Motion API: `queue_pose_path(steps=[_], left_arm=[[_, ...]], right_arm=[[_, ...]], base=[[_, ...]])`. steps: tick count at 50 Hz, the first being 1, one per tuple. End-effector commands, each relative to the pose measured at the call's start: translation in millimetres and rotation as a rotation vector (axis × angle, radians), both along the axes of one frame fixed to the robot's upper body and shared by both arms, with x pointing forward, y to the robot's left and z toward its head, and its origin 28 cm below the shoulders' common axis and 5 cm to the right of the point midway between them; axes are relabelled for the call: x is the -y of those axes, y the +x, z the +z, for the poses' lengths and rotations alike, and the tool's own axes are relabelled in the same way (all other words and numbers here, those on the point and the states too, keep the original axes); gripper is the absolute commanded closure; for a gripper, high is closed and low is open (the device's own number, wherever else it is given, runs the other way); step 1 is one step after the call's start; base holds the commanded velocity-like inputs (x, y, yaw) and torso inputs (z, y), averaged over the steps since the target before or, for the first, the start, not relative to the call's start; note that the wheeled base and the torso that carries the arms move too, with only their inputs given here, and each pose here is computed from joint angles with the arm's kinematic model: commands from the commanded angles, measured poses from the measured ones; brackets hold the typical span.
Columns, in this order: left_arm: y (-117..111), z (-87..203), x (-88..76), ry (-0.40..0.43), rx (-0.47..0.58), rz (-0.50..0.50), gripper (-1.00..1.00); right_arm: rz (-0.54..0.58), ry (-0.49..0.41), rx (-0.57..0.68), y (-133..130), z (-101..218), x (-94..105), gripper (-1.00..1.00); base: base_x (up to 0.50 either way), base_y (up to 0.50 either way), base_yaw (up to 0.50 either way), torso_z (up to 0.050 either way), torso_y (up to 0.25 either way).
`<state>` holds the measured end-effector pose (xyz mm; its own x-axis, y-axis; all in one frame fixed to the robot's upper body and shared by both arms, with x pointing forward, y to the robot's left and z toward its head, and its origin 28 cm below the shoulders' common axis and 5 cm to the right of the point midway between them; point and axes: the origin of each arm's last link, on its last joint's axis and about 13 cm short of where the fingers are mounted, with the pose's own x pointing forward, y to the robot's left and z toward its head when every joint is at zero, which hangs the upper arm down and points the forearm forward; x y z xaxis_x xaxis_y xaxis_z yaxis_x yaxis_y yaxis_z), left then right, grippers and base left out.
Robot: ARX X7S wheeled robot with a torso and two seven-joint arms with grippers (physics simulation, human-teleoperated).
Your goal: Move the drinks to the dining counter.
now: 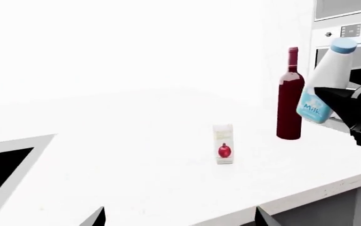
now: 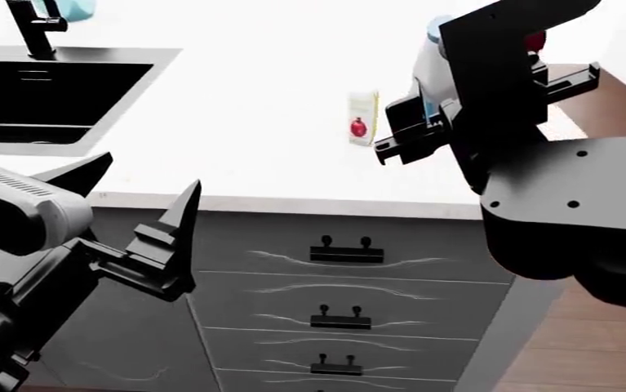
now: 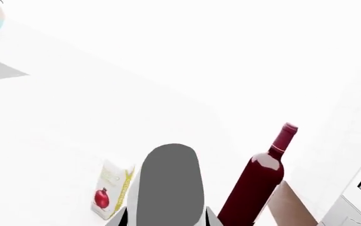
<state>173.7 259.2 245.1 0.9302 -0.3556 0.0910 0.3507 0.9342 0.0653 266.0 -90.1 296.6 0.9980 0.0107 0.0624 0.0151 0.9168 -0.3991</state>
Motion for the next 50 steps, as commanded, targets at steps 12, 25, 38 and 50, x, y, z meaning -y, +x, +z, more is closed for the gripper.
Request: queue_pose_path(steps=[12,25,38,50], left_arm=[[1.0,-0.7,0.1,0.0,-0.004,-0.003,-1.0],[-0.2,-1.6,0.2,0.0,-0.005,0.0,-1.0],[2.6,-2.6,0.6,0.001,-0.008,-0.004,-1.0],[1.7,-2.5,-0.3,-0.001,-0.005,-0.003,-1.0]], right_arm=[[-0.006,-0.01,0.017,2.1,2.9,0.5,1.0],[0.013,-0.016,0.015,0.0,0.8,1.1,1.0],[0.028,0.018,0.011,0.5,1.2,2.1,1.0],[0.016,0.053,-0.033,7.7,-3.9,4.0,1.0]], base=[[-0.5,-0.03,0.0,0.0,0.0],[-0.5,0.0,0.0,0.0,0.001],[-0.51,0.23,0.0,0.001,0.001],[-0.52,0.3,0.0,0.0,0.001]])
